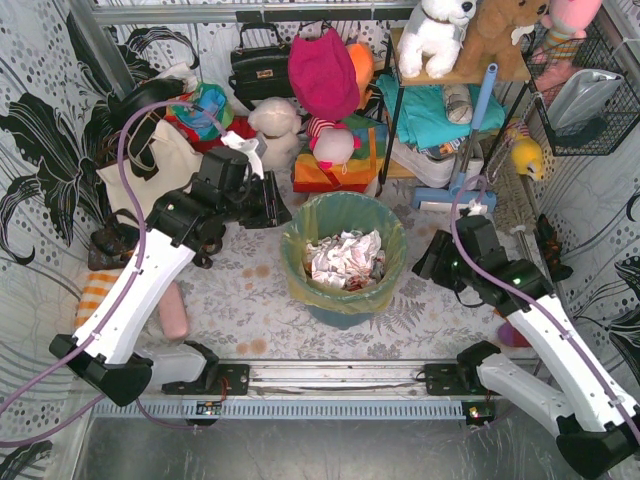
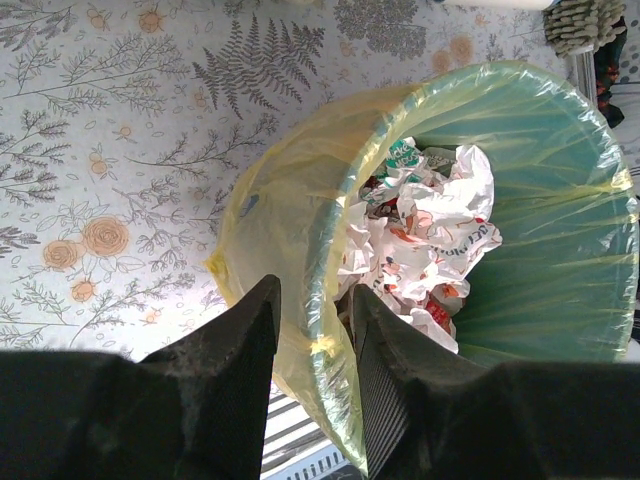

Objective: Tie the trash bag

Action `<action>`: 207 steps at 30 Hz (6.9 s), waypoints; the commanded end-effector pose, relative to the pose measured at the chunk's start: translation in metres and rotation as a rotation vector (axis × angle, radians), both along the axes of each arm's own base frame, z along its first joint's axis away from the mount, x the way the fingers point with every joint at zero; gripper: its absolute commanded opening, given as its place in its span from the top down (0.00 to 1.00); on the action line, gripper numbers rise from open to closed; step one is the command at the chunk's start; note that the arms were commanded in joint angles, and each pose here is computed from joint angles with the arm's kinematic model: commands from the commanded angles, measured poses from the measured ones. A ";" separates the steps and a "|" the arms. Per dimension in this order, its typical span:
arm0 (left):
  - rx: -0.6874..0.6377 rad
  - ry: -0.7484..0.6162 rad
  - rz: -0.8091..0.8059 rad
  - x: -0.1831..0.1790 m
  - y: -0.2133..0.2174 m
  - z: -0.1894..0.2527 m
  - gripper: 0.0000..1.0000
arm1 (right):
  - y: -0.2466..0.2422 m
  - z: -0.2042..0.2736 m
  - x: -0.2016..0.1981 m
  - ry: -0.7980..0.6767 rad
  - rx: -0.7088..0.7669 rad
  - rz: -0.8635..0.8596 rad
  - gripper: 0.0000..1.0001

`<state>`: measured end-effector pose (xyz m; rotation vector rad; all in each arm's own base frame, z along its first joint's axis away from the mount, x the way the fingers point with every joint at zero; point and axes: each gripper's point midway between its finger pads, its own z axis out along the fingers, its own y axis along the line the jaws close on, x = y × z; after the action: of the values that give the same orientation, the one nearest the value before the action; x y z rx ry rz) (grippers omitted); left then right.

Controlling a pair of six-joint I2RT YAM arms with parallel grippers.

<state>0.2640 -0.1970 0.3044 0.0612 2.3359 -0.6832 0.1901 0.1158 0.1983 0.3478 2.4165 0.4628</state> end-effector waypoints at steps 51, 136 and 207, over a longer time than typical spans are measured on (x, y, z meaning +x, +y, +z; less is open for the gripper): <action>-0.007 0.066 -0.068 -0.010 -0.008 -0.028 1.00 | 0.084 -0.123 0.003 0.202 0.422 0.061 0.66; -0.031 0.019 0.008 -0.001 -0.003 -0.007 1.00 | 0.152 0.288 0.033 -0.746 1.116 0.621 1.00; -0.302 0.076 0.108 -0.029 -0.013 -0.016 0.73 | 0.196 0.160 0.057 -0.180 0.289 0.713 0.57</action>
<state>0.2337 -0.2067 0.2740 -0.2346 2.3069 -0.9575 0.2555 0.3218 0.3509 -0.4172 2.2409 1.1456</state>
